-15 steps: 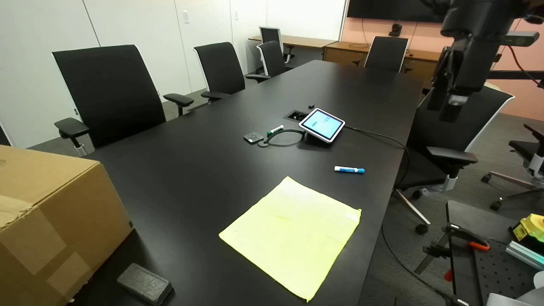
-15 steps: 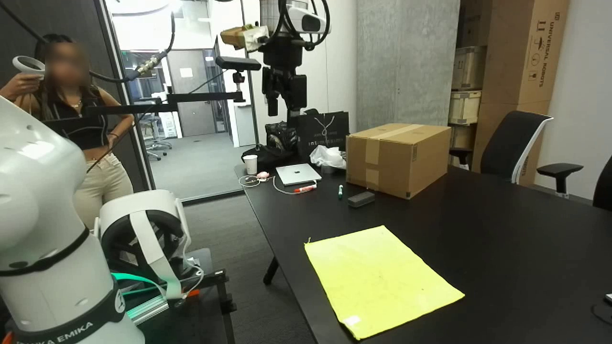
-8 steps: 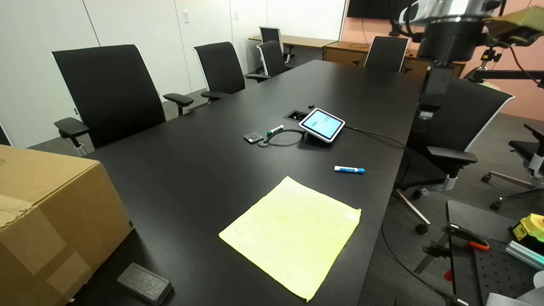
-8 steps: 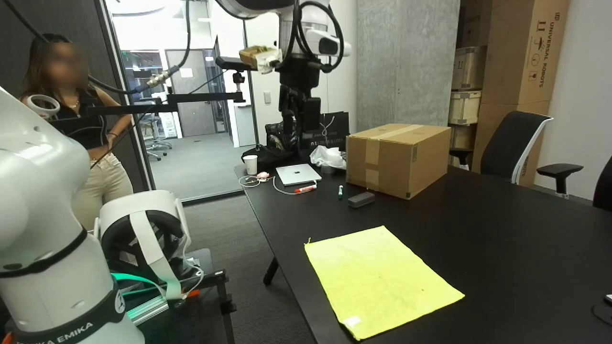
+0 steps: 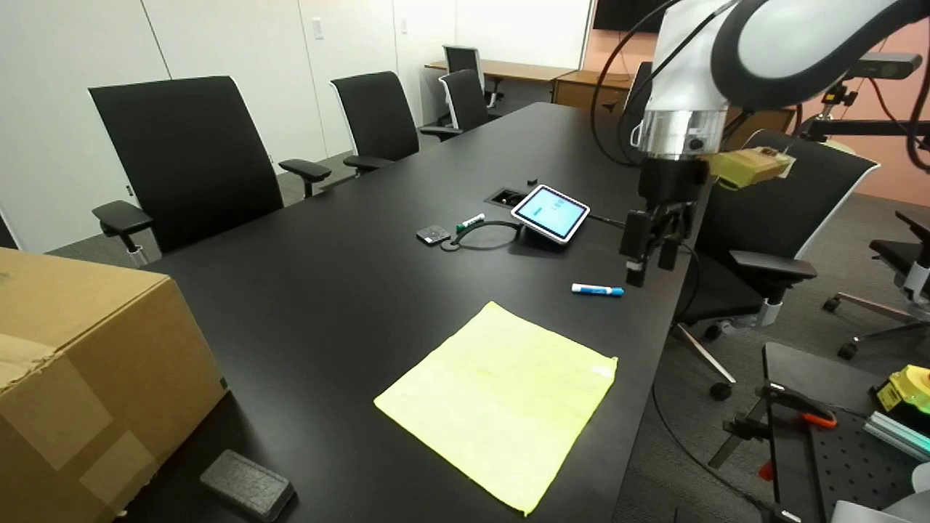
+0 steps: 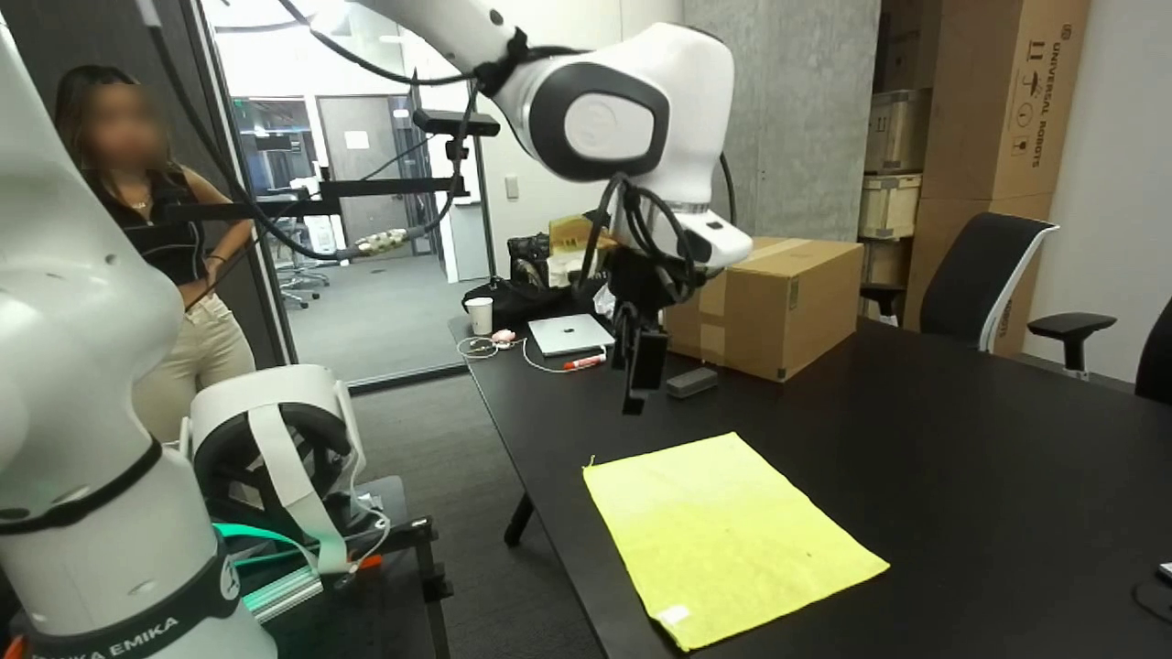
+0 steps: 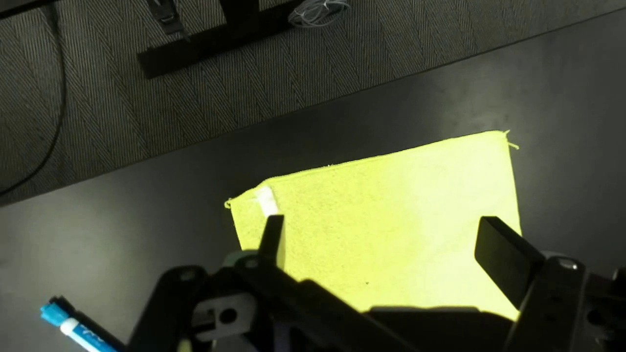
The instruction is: Fold the towel in half
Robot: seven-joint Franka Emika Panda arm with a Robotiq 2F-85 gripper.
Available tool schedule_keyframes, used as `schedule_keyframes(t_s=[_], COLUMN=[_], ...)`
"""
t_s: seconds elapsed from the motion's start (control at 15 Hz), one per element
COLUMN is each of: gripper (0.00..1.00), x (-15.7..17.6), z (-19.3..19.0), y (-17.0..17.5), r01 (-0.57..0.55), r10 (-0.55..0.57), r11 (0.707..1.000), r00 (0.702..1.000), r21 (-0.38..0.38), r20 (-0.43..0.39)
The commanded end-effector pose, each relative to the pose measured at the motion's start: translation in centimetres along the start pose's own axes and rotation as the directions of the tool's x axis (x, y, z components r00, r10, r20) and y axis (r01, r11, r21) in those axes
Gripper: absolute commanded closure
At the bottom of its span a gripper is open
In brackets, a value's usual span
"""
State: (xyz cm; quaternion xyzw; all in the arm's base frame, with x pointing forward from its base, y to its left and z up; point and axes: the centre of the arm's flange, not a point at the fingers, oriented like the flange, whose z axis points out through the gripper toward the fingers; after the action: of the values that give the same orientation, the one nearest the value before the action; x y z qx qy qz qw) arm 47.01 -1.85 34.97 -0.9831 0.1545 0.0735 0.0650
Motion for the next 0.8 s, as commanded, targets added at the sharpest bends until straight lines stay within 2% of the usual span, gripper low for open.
schedule_keyframes(t_s=[0.0,0.2,0.4,0.53,0.73], gripper=[0.0,0.0,0.0,0.0,0.0], x=[3.2,4.2,4.7,5.0,5.2], z=[4.6,8.6,12.2,14.2,16.2], y=[-1.0,-0.9,0.0,0.6,1.7], r01=[-0.128,-0.233,-0.362,-0.449,-0.574], r10=[0.128,0.233,0.361,0.447,0.57], r11=[0.992,0.971,0.931,0.891,0.816], r00=[0.992,0.972,0.932,0.893,0.819], r21=[-0.02,-0.043,-0.054,-0.059,-0.069], r20=[0.007,0.0,-0.023,-0.042,-0.069])
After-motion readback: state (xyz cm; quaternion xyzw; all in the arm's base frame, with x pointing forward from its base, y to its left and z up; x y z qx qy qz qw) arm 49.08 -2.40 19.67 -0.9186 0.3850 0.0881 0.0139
